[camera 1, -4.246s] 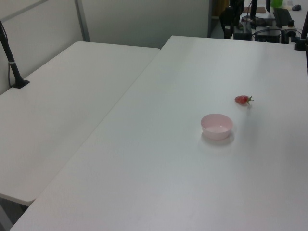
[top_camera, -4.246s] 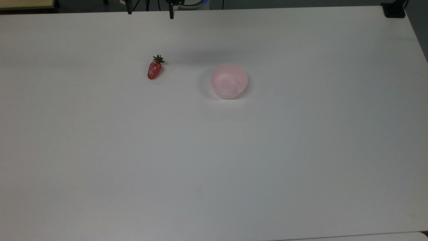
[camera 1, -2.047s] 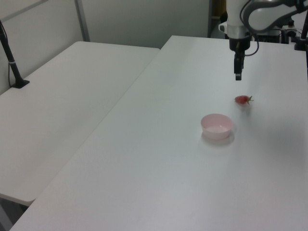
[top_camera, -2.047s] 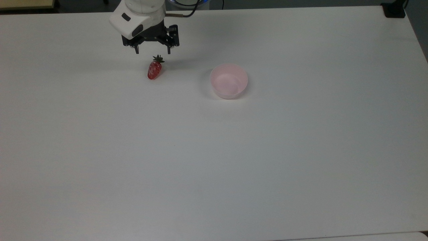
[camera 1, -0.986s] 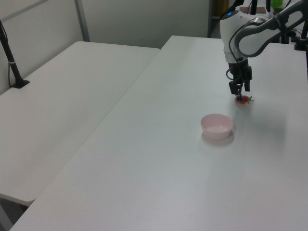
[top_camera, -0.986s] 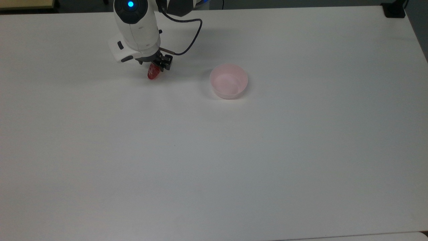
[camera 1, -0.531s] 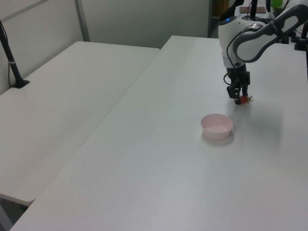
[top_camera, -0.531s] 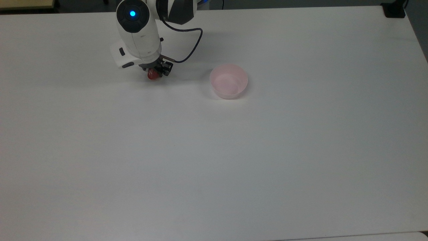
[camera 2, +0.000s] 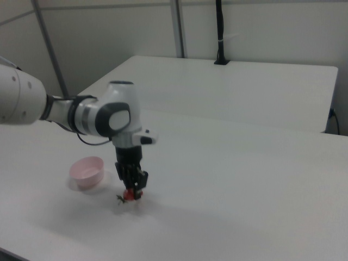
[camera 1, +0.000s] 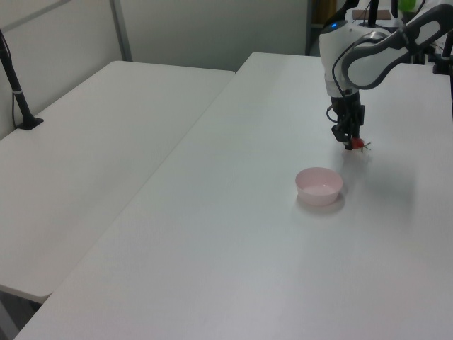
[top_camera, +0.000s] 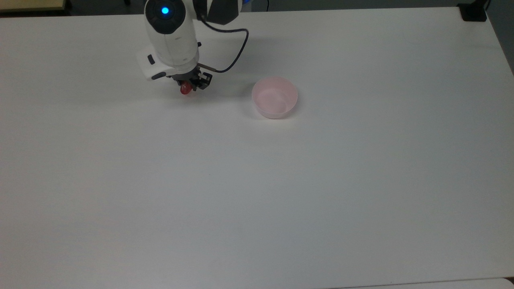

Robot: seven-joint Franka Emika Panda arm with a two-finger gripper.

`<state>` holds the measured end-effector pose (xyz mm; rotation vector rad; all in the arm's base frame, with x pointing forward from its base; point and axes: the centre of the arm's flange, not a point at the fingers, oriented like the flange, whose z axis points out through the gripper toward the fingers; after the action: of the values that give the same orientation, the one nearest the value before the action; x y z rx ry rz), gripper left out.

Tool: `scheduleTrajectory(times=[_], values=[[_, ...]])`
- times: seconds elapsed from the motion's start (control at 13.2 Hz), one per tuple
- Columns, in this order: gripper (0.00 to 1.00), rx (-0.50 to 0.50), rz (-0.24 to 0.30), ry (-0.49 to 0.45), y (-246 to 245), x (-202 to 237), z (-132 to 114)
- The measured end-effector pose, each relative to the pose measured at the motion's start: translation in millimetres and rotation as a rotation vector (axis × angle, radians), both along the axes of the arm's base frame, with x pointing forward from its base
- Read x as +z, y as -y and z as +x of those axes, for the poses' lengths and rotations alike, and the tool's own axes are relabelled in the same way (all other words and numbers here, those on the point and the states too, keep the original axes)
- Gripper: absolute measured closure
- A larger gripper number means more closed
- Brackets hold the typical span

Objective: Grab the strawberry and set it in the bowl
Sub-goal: 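Lift the strawberry and carry it over the pink bowl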

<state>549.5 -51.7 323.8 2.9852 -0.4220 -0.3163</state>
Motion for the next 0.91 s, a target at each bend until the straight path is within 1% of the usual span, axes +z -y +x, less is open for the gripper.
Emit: scheduleTrajectory(times=[0.08, 0.23, 0.45, 0.68, 0.91], values=[[0.60, 0.025, 0.002, 0.000, -15, 14, 4], [0.60, 0.089, 0.011, 0.016, -60, 52, 14], [0.60, 0.123, 0.026, 0.068, -111, 82, 21], [0.60, 0.148, 0.026, 0.079, -153, 85, 20], [0.60, 0.180, 0.027, 0.061, -184, 73, 15]])
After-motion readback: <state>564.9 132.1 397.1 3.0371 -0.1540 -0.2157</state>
